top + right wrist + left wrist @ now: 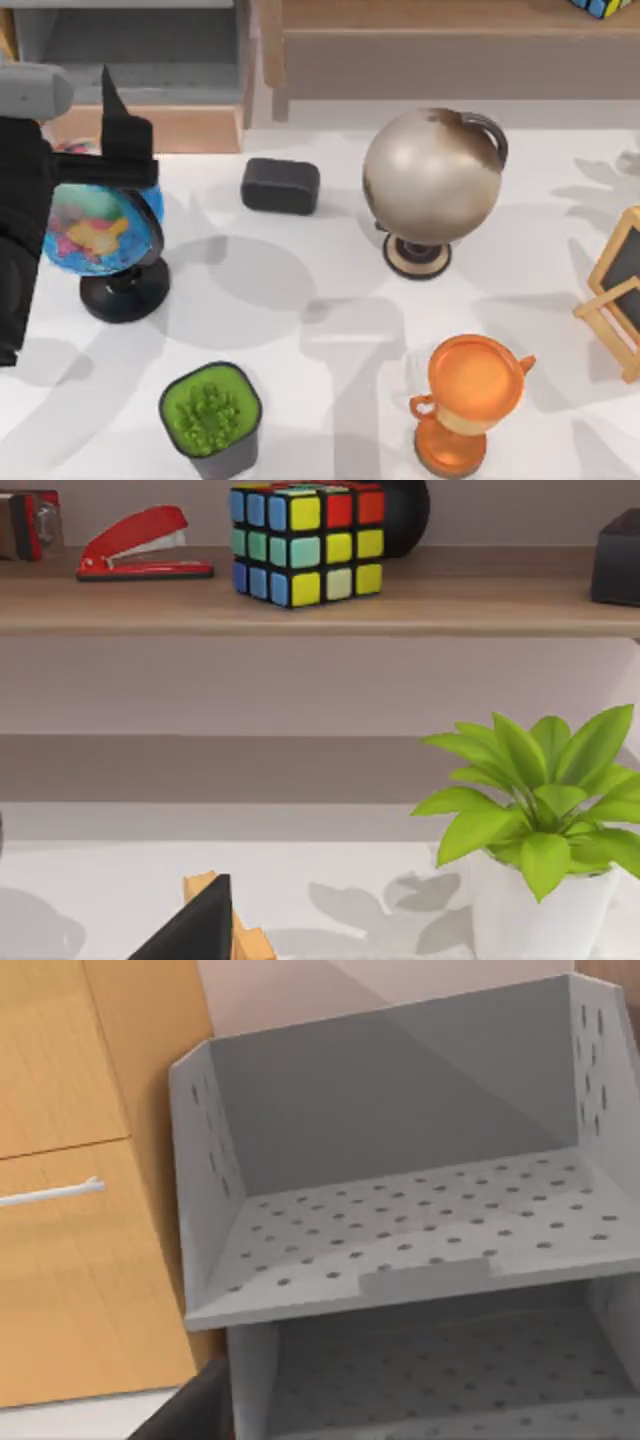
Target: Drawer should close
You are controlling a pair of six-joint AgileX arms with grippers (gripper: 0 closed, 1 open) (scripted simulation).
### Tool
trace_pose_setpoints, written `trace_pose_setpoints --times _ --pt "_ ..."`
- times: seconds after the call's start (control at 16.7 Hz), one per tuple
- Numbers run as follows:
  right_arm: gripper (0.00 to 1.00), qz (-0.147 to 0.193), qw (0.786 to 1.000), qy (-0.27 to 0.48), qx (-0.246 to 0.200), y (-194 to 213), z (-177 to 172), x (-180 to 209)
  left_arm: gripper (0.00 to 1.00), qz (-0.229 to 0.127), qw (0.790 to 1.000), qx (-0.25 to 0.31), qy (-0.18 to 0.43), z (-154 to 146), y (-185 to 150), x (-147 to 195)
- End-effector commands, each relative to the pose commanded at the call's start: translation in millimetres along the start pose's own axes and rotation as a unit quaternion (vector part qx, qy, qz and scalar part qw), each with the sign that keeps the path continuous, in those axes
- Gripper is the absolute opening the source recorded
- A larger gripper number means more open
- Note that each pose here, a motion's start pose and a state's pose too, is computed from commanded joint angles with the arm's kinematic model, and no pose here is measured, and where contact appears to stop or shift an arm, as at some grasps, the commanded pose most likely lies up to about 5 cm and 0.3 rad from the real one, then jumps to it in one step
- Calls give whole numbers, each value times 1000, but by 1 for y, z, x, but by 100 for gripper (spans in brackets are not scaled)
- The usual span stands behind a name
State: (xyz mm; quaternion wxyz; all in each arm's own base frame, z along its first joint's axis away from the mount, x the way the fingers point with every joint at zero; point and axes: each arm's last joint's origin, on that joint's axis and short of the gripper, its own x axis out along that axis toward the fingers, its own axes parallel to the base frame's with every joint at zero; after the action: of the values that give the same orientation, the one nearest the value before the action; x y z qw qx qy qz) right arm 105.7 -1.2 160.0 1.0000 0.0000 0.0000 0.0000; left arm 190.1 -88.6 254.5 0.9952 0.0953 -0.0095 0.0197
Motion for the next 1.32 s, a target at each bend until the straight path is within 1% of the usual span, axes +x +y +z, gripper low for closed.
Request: trace_pose_setpoints --times 0.18,0.36,0.54,0.72,0.84,1.02,1.2,1.32 --pt "100 0 1000 0 0 0 0 0 100 23 996 83 -9 -17 27 27" --pt "100 0 1000 0 0 0 0 0 100 49 981 185 -16 -38 66 50" --pt "100 0 1000 0 0 0 0 0 100 73 951 299 -16 -64 112 62" --pt "100 0 1000 0 0 0 0 0 100 83 908 411 -6 -95 158 62" --pt "100 0 1000 0 0 0 0 0 100 79 875 477 3 -116 184 57" --pt "100 0 1000 0 0 0 0 0 100 54 830 555 11 -150 211 48" --pt "100 0 1000 0 0 0 0 0 100 16 796 605 5 -180 224 44" --pt "100 0 1000 0 0 0 0 0 100 -7 781 624 -4 -195 227 44"
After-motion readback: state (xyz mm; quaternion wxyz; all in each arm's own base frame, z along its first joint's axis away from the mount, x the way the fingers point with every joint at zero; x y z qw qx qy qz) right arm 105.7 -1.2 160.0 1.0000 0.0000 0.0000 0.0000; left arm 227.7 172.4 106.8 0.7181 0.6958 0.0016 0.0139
